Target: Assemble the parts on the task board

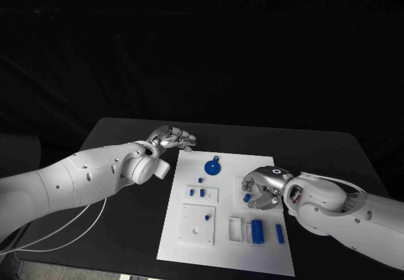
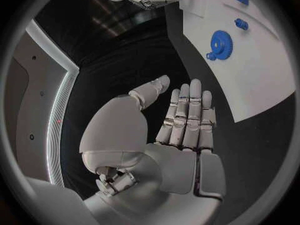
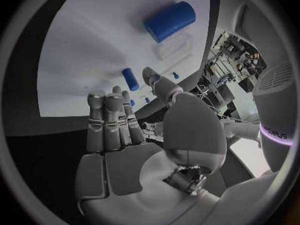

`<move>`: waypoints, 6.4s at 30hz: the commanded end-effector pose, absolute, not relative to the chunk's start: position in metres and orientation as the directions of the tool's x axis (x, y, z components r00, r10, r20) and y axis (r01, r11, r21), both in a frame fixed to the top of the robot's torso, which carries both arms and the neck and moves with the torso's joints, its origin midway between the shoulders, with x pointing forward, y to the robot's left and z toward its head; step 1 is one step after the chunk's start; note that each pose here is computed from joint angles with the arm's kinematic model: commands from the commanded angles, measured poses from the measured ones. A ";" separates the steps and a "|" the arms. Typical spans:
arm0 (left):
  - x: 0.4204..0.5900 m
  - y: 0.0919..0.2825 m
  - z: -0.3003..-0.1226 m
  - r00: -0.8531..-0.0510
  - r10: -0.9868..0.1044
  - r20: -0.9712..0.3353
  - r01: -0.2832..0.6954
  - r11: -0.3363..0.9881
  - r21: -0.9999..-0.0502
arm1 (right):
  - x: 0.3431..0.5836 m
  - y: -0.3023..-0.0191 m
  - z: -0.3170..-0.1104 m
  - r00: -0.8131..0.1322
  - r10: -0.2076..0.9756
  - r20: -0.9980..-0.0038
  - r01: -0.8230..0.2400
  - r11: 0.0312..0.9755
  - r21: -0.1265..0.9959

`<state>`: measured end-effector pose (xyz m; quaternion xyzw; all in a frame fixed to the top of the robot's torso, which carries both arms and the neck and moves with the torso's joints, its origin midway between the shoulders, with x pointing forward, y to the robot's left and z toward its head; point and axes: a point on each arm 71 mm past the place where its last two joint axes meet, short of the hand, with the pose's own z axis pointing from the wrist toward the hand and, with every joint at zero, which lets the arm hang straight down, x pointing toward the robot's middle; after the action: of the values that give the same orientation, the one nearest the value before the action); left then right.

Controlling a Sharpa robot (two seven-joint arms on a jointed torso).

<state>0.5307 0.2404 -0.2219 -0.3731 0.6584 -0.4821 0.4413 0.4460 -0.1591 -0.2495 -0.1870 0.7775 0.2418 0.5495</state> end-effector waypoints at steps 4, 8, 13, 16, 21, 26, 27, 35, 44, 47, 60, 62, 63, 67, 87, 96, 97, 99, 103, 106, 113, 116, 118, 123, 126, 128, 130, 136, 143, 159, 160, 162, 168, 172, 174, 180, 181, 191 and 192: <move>0.531 0.238 -0.221 -0.345 -0.914 -0.212 -0.057 0.246 -0.968 | 0.444 -0.155 -0.250 -0.315 -0.027 -0.949 -0.579 0.797 0.169; 0.531 0.238 -0.221 -0.346 -0.914 -0.212 -0.058 0.246 -0.968 | 0.443 -0.155 -0.252 -0.310 -0.046 -0.950 -0.586 0.796 0.153; 0.531 0.239 -0.221 -0.347 -0.914 -0.211 -0.060 0.246 -0.967 | 0.443 -0.155 -0.254 -0.306 -0.059 -0.950 -0.588 0.797 0.140; 0.531 0.239 -0.221 -0.346 -0.914 -0.212 -0.060 0.247 -0.967 | 0.444 -0.155 -0.254 -0.302 -0.061 -0.951 -0.588 0.798 0.135; 0.531 0.240 -0.221 -0.346 -0.914 -0.212 -0.062 0.247 -0.967 | 0.444 -0.153 -0.256 -0.297 -0.065 -0.953 -0.592 0.795 0.131; 0.530 0.239 -0.221 -0.347 -0.914 -0.211 -0.063 0.247 -0.967 | 0.444 -0.152 -0.256 -0.287 -0.058 -0.956 -0.592 0.795 0.130; 0.531 0.239 -0.221 -0.347 -0.914 -0.211 -0.063 0.247 -0.967 | 0.444 -0.152 -0.256 -0.283 -0.053 -0.958 -0.593 0.795 0.131; 0.531 0.239 -0.221 -0.346 -0.914 -0.212 -0.061 0.247 -0.967 | 0.442 -0.150 -0.251 -0.250 -0.002 -0.968 -0.591 0.792 0.151; 0.531 0.240 -0.221 -0.345 -0.914 -0.212 -0.061 0.247 -0.967 | 0.439 -0.156 -0.240 -0.255 0.083 -0.963 -0.567 0.794 0.218; 0.531 0.239 -0.221 -0.346 -0.914 -0.212 -0.061 0.247 -0.967 | 0.439 -0.154 -0.228 -0.260 0.159 -0.952 -0.555 0.783 0.282; 0.531 0.238 -0.221 -0.347 -0.914 -0.211 -0.059 0.246 -0.967 | 0.419 -0.103 -0.222 -0.292 0.232 -0.928 -0.644 0.670 0.370; 0.531 0.238 -0.221 -0.347 -0.914 -0.211 -0.058 0.246 -0.968 | 0.411 -0.088 -0.226 -0.277 0.203 -0.939 -0.684 0.645 0.341; 0.531 0.238 -0.221 -0.347 -0.914 -0.211 -0.058 0.246 -0.968 | 0.409 -0.084 -0.228 -0.280 0.201 -0.939 -0.690 0.638 0.342; 0.531 0.235 -0.221 -0.351 -0.913 -0.210 -0.057 0.245 -0.968 | 0.396 -0.066 -0.243 -0.305 0.161 -0.939 -0.719 0.607 0.338; 0.531 0.232 -0.221 -0.357 -0.911 -0.207 -0.058 0.243 -0.968 | 0.366 -0.028 -0.277 -0.274 0.044 -0.961 -0.793 0.554 0.252; 0.531 0.232 -0.221 -0.358 -0.910 -0.207 -0.059 0.243 -0.968 | 0.364 -0.027 -0.282 -0.260 0.008 -0.966 -0.798 0.561 0.219; 0.531 0.232 -0.221 -0.358 -0.911 -0.207 -0.059 0.243 -0.968 | 0.365 -0.027 -0.282 -0.260 0.005 -0.966 -0.798 0.562 0.218; 0.531 0.233 -0.221 -0.357 -0.911 -0.207 -0.059 0.244 -0.968 | 0.365 -0.027 -0.283 -0.260 -0.002 -0.966 -0.798 0.564 0.213; 0.531 0.233 -0.221 -0.358 -0.911 -0.207 -0.059 0.243 -0.968 | 0.365 -0.028 -0.283 -0.247 -0.013 -0.969 -0.797 0.572 0.195; 0.531 0.233 -0.221 -0.358 -0.910 -0.207 -0.060 0.243 -0.968 | 0.366 -0.028 -0.283 -0.237 -0.019 -0.971 -0.795 0.578 0.183; 0.531 0.233 -0.221 -0.359 -0.910 -0.206 -0.061 0.244 -0.968 | 0.367 -0.028 -0.282 -0.224 -0.013 -0.975 -0.792 0.586 0.174; 0.531 0.233 -0.221 -0.359 -0.910 -0.206 -0.061 0.244 -0.968 | 0.367 -0.028 -0.283 -0.220 -0.016 -0.975 -0.791 0.587 0.169; 0.531 0.233 -0.221 -0.359 -0.910 -0.207 -0.061 0.244 -0.968 | 0.367 -0.028 -0.282 -0.215 -0.016 -0.977 -0.791 0.590 0.164; 0.531 0.232 -0.222 -0.360 -0.910 -0.206 -0.061 0.243 -0.968 | 0.366 -0.027 -0.284 -0.223 -0.033 -0.974 -0.795 0.585 0.162; 0.531 0.232 -0.222 -0.361 -0.909 -0.206 -0.062 0.243 -0.968 | 0.364 -0.025 -0.285 -0.234 -0.054 -0.971 -0.802 0.575 0.161; 0.531 0.232 -0.222 -0.361 -0.909 -0.206 -0.062 0.243 -0.968 | 0.363 -0.023 -0.287 -0.242 -0.064 -0.968 -0.805 0.570 0.164; 0.531 0.232 -0.222 -0.362 -0.909 -0.205 -0.062 0.243 -0.968 | 0.361 -0.023 -0.289 -0.248 -0.076 -0.966 -0.808 0.566 0.164; 0.531 0.232 -0.222 -0.364 -0.909 -0.205 -0.063 0.243 -0.968 | 0.358 -0.022 -0.294 -0.261 -0.105 -0.960 -0.812 0.561 0.159; 0.531 0.233 -0.222 -0.362 -0.909 -0.205 -0.065 0.244 -0.968 | 0.357 -0.019 -0.295 -0.268 -0.089 -0.959 -0.813 0.555 0.176; 0.531 0.234 -0.222 -0.363 -0.909 -0.205 -0.068 0.245 -0.967 | 0.361 -0.022 -0.292 -0.281 0.002 -0.960 -0.788 0.571 0.231; 0.531 0.234 -0.222 -0.363 -0.909 -0.205 -0.068 0.245 -0.967 | 0.361 -0.022 -0.292 -0.277 0.005 -0.961 -0.788 0.571 0.230; 0.531 0.234 -0.222 -0.363 -0.909 -0.205 -0.068 0.245 -0.967 | 0.362 -0.023 -0.291 -0.278 0.012 -0.960 -0.785 0.573 0.235; 0.531 0.234 -0.222 -0.362 -0.909 -0.205 -0.068 0.246 -0.967 | 0.363 -0.026 -0.290 -0.270 0.044 -0.962 -0.780 0.576 0.245; 0.531 0.234 -0.222 -0.363 -0.909 -0.205 -0.069 0.246 -0.967 | 0.363 -0.029 -0.287 -0.274 0.091 -0.957 -0.769 0.578 0.275; 0.531 0.234 -0.222 -0.364 -0.909 -0.205 -0.069 0.246 -0.967 | 0.362 -0.032 -0.285 -0.285 0.108 -0.952 -0.763 0.575 0.294; 0.532 0.234 -0.222 -0.363 -0.909 -0.205 -0.068 0.246 -0.967 | 0.362 -0.048 -0.279 -0.345 0.161 -0.925 -0.730 0.573 0.372; 0.532 0.235 -0.222 -0.362 -0.909 -0.206 -0.068 0.246 -0.967 | 0.365 -0.052 -0.275 -0.368 0.190 -0.910 -0.711 0.574 0.407; 0.534 0.242 -0.222 -0.345 -0.914 -0.213 -0.066 0.250 -0.966 | 0.412 -0.119 -0.231 -0.510 0.363 -0.779 -0.449 0.660 0.602; 0.534 0.243 -0.222 -0.345 -0.914 -0.213 -0.066 0.250 -0.966 | 0.415 -0.124 -0.230 -0.517 0.370 -0.771 -0.425 0.671 0.607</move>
<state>0.5336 0.2444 -0.2240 -0.3748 0.6617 -0.4786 0.4388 0.4135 -0.1198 -0.2232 -0.0876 0.7319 0.3894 0.5523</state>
